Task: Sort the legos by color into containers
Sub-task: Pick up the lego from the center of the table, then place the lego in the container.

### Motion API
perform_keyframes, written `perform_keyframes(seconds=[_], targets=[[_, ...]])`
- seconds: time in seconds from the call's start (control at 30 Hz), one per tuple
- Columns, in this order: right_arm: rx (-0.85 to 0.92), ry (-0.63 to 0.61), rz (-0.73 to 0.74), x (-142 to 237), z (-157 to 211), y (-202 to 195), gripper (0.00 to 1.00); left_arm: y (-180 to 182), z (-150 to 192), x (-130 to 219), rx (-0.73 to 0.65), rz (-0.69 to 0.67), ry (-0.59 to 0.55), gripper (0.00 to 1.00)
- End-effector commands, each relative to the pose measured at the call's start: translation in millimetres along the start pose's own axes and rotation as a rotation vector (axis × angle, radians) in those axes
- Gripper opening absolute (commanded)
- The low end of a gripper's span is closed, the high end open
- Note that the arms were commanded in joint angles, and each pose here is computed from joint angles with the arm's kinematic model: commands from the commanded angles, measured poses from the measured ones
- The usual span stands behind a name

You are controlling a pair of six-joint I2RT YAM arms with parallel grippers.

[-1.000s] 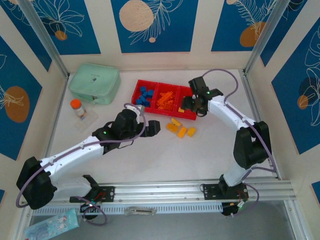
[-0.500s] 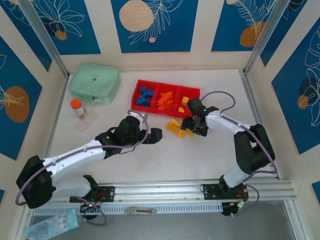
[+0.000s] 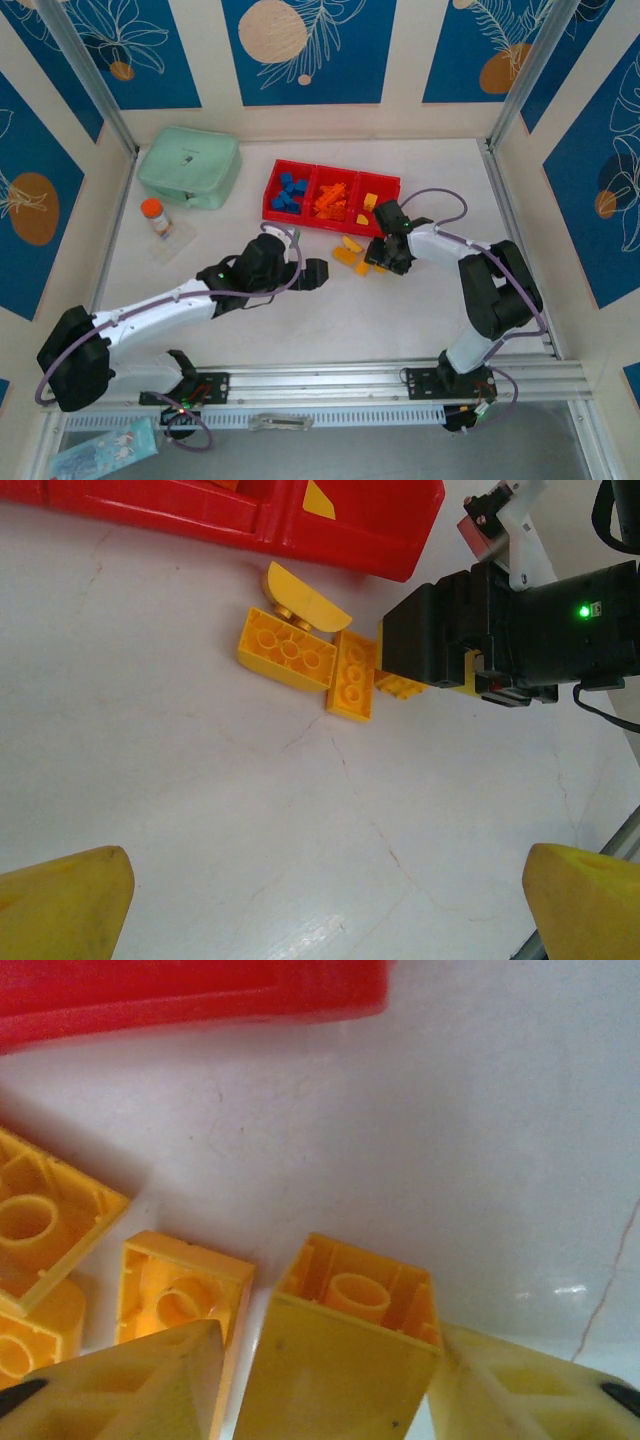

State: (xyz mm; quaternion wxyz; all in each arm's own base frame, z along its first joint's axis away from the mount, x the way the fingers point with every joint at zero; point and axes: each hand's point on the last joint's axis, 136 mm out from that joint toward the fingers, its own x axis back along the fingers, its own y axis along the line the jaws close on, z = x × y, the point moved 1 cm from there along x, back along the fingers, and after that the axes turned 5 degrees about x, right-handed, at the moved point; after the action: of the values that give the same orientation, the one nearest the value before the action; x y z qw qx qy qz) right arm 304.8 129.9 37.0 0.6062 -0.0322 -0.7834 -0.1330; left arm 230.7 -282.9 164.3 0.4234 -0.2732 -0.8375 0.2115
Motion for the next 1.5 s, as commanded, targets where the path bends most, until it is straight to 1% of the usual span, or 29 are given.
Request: perform_keyframes(seconds=[0.0, 0.1, 0.23, 0.33, 0.53, 0.67, 0.8, 0.97, 1.13, 1.23, 1.33, 1.37, 1.47], targets=[[-0.003, 0.026, 0.004, -6.0, 6.3, -4.4, 0.49, -8.6, -3.7, -0.4, -0.007, 0.023, -0.010, 0.99], [0.008, 0.019, 0.004, -2.4, 6.3, -5.3, 0.41, -8.6, -4.0, -0.8, -0.011, 0.020, -0.009, 0.99], [0.029, -0.008, -0.009, 11.4, 1.7, -3.0, 0.32, -9.9, -5.6, 0.6, -0.019, 0.019, -0.010, 0.99], [0.072, -0.041, -0.050, 29.4, -6.1, 6.4, 0.28, -12.2, -8.3, 3.1, -0.027, 0.021, -0.018, 0.99], [0.141, -0.151, -0.053, 72.1, -36.1, 17.9, 0.27, -21.3, -19.8, 10.9, -0.061, 0.039, -0.051, 0.99], [0.151, -0.212, -0.051, 87.1, -67.1, 29.7, 0.27, -20.8, -28.7, 12.3, -0.079, 0.017, -0.059, 0.99], [0.131, -0.239, -0.051, 86.7, -102.8, 37.4, 0.28, -21.0, -40.4, 13.8, -0.074, 0.011, -0.077, 0.99], [0.154, -0.269, 0.003, 73.3, -144.5, 46.8, 0.28, -14.5, -54.7, 13.6, -0.067, -0.015, -0.091, 0.99], [0.127, -0.233, -0.007, 46.5, -160.7, 49.3, 0.29, -9.7, -64.0, 11.2, -0.049, -0.015, -0.100, 0.99], [0.140, -0.201, -0.025, 29.9, -162.8, 53.4, 0.34, -7.2, -66.7, 9.7, -0.043, -0.015, -0.102, 0.99], [0.128, -0.188, -0.027, 23.5, -163.5, 51.4, 0.42, -5.7, -68.4, 8.8, -0.039, -0.017, -0.097, 0.99], [0.125, -0.192, -0.029, 24.9, -164.1, 51.0, 0.46, -5.5, -68.8, 8.5, -0.040, -0.016, -0.098, 0.99], [0.130, -0.219, -0.052, 37.2, -165.8, 54.7, 0.52, -5.5, -69.8, 8.7, -0.040, -0.013, -0.098, 0.99]])
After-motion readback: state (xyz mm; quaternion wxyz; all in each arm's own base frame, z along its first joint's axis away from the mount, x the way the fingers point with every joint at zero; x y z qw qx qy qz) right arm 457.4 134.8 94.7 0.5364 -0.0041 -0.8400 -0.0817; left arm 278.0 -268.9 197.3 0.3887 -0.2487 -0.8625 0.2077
